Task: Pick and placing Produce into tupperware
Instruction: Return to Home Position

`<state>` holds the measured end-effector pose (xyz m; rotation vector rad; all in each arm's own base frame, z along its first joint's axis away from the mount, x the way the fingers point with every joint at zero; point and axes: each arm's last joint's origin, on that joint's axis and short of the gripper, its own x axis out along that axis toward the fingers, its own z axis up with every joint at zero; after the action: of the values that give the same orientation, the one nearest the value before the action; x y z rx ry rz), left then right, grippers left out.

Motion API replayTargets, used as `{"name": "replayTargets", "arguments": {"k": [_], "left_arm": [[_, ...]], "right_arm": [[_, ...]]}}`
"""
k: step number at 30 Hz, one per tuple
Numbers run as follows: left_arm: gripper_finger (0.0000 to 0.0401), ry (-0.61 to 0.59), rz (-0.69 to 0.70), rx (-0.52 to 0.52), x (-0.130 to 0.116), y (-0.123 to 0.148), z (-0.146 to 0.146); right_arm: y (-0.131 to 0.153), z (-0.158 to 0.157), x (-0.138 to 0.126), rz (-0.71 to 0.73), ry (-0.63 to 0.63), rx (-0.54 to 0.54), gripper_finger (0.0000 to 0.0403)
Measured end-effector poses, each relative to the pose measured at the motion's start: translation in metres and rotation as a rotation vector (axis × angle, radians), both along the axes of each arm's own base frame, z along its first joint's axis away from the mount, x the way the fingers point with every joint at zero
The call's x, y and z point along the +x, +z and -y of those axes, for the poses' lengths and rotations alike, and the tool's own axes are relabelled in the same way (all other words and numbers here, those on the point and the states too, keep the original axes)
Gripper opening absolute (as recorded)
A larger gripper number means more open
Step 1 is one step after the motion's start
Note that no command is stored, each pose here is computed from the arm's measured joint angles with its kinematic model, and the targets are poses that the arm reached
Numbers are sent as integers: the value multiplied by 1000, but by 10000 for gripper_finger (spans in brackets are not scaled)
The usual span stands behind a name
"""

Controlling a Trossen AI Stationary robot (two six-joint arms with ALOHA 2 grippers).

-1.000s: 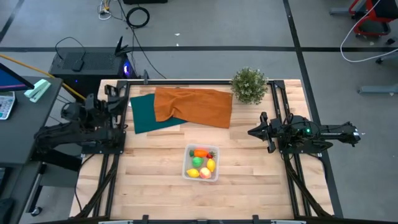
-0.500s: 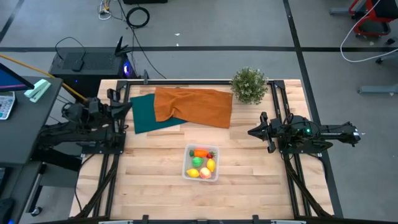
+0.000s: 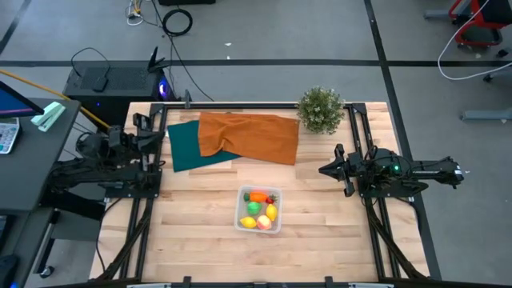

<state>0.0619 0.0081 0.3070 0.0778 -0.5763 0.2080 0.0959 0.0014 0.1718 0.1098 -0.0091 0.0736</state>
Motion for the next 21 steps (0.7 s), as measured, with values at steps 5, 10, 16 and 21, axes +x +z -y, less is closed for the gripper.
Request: {"name": "replayTargets", "arguments": {"k": [5, 10, 16, 21], "left_arm": [[3, -15, 115, 53, -7, 9, 2], [3, 6, 242, 90, -16, 19, 2], [3, 4, 336, 136, -23, 25, 4], [4, 12, 372, 167, -26, 27, 5]], "right_arm": [[0, 0, 0, 0, 0, 0, 1], [0, 0, 0, 0, 0, 0, 1], [0, 0, 0, 0, 0, 0, 1], [0, 0, 0, 0, 1, 0, 1]]}}
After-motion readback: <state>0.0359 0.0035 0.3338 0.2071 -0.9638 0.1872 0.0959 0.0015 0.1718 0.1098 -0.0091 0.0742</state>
